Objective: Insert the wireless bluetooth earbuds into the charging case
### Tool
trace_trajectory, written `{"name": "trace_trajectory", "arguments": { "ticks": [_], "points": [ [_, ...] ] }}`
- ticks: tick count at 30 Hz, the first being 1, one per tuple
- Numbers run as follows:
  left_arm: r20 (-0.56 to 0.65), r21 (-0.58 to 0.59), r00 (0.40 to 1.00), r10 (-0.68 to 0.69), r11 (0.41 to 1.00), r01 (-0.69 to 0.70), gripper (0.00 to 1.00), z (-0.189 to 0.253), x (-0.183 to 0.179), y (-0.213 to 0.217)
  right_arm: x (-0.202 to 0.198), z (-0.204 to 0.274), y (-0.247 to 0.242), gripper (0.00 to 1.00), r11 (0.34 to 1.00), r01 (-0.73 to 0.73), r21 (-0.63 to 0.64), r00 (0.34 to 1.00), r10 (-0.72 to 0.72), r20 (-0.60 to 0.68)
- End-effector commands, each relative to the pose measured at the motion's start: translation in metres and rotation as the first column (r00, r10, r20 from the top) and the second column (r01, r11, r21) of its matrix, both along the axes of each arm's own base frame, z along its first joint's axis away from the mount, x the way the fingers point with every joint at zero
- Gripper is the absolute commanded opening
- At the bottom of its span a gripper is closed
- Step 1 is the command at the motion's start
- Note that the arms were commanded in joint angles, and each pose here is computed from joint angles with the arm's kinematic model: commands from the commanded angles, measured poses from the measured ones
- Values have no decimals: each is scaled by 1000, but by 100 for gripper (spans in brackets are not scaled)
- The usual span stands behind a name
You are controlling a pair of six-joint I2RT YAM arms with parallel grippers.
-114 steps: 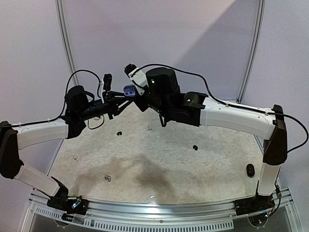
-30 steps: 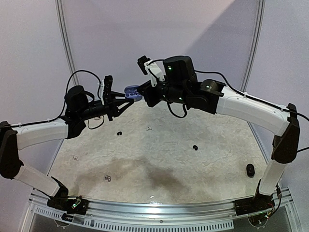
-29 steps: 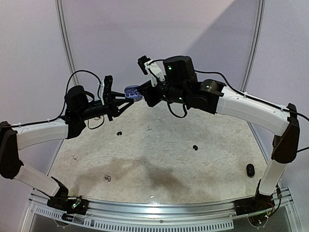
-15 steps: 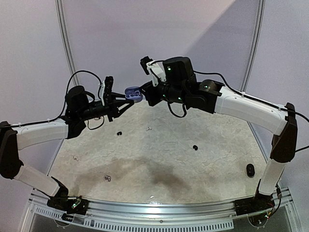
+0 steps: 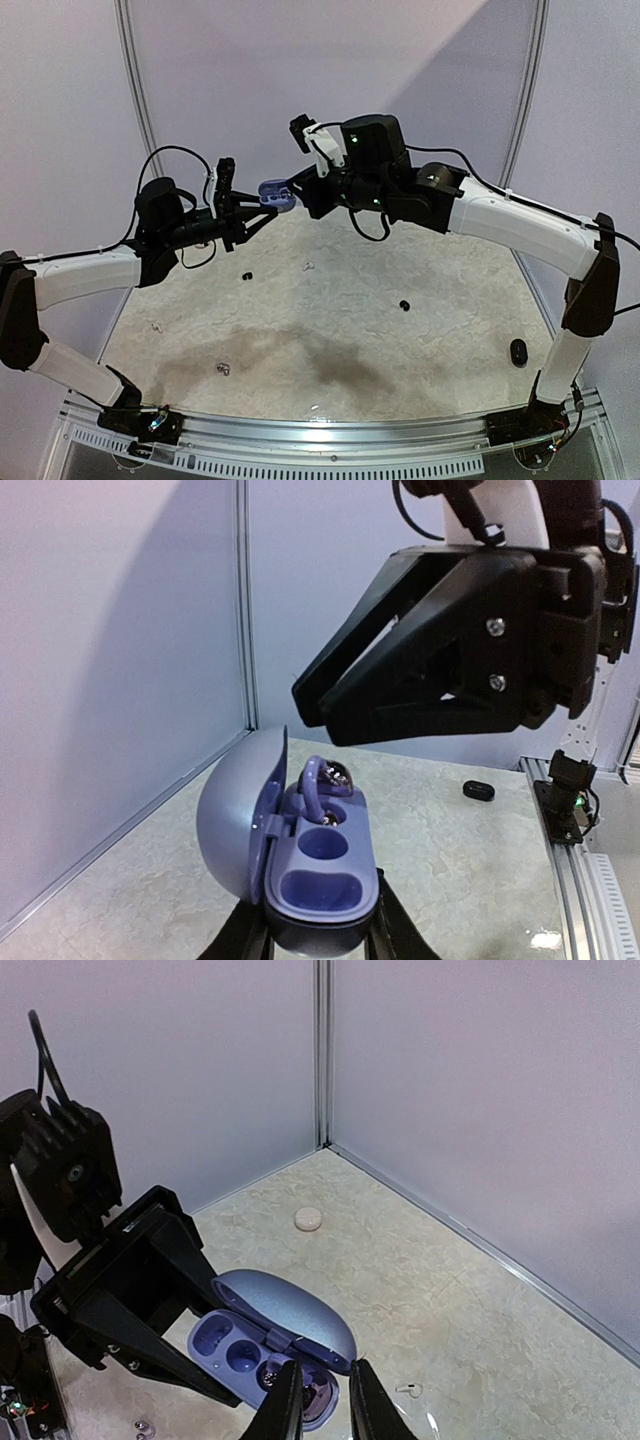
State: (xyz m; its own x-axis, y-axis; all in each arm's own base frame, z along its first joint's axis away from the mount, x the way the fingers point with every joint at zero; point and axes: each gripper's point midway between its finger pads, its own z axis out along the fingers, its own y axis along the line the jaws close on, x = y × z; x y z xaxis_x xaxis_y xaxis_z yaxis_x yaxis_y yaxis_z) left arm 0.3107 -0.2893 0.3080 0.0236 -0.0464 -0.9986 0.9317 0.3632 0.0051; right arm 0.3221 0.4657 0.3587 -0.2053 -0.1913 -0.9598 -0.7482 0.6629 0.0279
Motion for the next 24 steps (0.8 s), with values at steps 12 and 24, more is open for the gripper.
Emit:
{"name": "trace_trajectory", "arguments": {
  "ticks": [12,24],
  "points": [
    [20,-10,1000,-19,1000,19,0,7,-8,-4,-12,3,7,23,995,-95,-33,995,96,11],
    [26,-13,1000,-18,1000,18,0,8,-9,-4,1,-16,10,22,994,-57,-98,998,60,24]
  ]
}}
